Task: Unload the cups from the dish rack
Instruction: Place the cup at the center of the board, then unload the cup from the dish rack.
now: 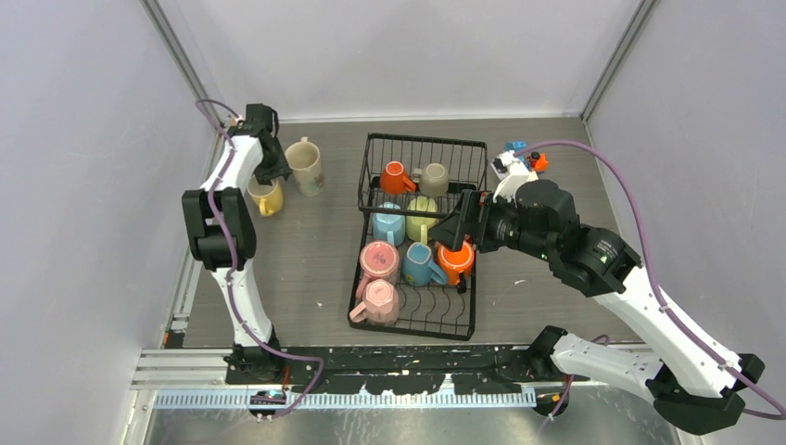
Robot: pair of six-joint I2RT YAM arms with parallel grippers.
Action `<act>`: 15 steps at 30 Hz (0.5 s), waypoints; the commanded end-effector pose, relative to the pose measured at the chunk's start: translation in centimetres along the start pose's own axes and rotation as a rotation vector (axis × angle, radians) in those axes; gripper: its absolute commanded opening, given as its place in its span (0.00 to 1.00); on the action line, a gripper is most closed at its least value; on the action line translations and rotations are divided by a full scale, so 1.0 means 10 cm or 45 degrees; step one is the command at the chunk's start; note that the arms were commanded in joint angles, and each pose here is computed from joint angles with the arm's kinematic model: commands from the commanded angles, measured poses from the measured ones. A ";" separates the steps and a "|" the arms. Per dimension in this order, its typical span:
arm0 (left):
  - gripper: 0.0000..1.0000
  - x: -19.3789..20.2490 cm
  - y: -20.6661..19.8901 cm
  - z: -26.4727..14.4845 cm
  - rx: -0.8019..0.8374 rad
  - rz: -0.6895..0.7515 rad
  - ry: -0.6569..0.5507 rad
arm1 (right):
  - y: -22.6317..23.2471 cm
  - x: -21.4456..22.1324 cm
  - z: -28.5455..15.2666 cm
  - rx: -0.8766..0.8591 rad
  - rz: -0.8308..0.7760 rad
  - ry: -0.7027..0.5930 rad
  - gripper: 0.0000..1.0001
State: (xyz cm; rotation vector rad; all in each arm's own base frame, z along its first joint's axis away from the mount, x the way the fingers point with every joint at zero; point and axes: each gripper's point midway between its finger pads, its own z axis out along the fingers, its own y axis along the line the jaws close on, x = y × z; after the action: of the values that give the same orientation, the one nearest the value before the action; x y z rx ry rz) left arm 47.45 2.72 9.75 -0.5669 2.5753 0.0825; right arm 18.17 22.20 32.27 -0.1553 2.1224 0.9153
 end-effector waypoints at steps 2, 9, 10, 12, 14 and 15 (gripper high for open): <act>0.46 -0.26 0.01 -0.40 0.032 -0.002 -0.119 | 0.09 -0.09 0.00 -0.050 0.000 -0.039 1.00; 0.57 -0.31 0.07 -0.81 0.056 -0.023 -0.215 | 0.09 -0.08 0.00 -0.057 -0.001 -0.042 1.00; 0.59 -0.31 0.08 -0.87 0.054 -0.024 -0.227 | 0.09 -0.07 0.00 -0.058 -0.001 -0.040 1.00; 0.61 -0.31 0.13 -0.98 0.046 -0.028 -0.252 | 0.09 -0.07 0.00 -0.061 -0.003 -0.038 1.00; 0.65 -0.32 0.16 -1.10 0.043 -0.028 -0.277 | 0.09 -0.06 0.01 -0.062 -0.003 -0.037 1.00; 0.66 -0.32 0.17 -1.15 0.046 -0.027 -0.287 | 0.10 -0.06 0.02 -0.067 -0.004 -0.036 1.00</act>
State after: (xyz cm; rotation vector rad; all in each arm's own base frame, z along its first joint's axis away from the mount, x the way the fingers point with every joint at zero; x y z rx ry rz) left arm 45.44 2.86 18.09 -0.5510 2.4120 0.0558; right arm 18.17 22.41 31.73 -0.1616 2.1319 0.9188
